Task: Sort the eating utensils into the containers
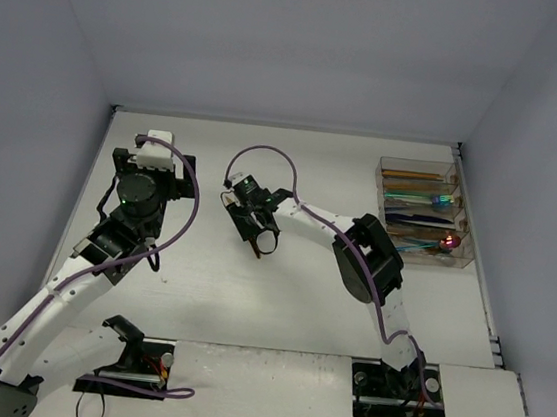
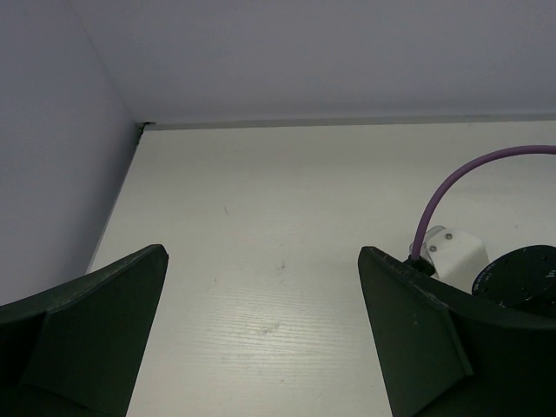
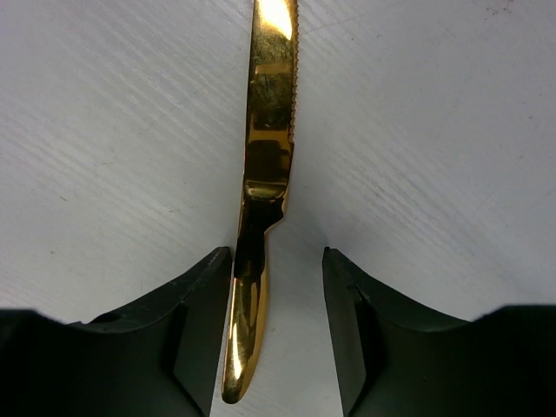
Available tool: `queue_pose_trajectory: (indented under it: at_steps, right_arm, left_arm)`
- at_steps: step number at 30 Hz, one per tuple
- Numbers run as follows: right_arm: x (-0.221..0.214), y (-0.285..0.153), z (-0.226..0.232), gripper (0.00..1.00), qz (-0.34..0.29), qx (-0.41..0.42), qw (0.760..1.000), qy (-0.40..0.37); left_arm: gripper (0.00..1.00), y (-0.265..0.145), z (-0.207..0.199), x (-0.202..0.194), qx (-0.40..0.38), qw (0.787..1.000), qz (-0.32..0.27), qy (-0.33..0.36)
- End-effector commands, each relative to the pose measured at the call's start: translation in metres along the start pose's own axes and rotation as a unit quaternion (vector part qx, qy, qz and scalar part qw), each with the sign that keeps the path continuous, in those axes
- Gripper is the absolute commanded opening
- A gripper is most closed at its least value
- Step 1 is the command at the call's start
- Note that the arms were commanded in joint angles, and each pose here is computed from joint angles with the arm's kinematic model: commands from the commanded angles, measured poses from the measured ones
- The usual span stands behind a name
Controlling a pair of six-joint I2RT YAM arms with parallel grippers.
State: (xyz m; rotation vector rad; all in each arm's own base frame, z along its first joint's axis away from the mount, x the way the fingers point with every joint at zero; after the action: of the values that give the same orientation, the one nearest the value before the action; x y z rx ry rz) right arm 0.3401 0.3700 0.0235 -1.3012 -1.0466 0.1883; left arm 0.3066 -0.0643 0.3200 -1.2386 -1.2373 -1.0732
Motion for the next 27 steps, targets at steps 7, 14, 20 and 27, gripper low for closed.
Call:
queue_pose_trajectory:
  at_steps: [7, 14, 20, 27]
  right_arm:
    - [-0.017, -0.008, 0.0, 0.21, 0.029, -0.016, 0.999, -0.013]
    - [-0.073, -0.022, 0.004, 0.02, 0.085, 0.0, 0.996, -0.013]
    - [-0.12, -0.058, 0.004, 0.02, 0.14, 0.001, 0.99, 0.003]
    - [-0.147, -0.082, 0.007, 0.23, 0.179, 0.002, 0.984, 0.021]
  left_arm:
    - [0.9, -0.002, 0.0, 0.034, 0.0, 0.999, -0.045, -0.028]
    - [0.9, -0.001, 0.0, 0.033, -0.001, 0.999, -0.044, -0.028]
    - [0.9, 0.0, -0.002, 0.032, -0.004, 0.999, -0.041, -0.029]
    - [0.9, 0.002, -0.005, 0.029, -0.008, 0.999, -0.037, -0.03]
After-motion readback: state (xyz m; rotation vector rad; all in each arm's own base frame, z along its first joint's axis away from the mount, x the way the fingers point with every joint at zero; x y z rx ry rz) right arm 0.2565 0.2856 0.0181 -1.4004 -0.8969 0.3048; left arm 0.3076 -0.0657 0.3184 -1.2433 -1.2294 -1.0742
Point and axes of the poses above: each gripper's point midway between its finger pads, its own y axis out along the fingers, its own z axis along the line the jaws close on, x = y × z, the point moved 1 cm from there along -y, back along the fingers, and after that the axes turned 8 degrees about -y, right-handed, at the moved point
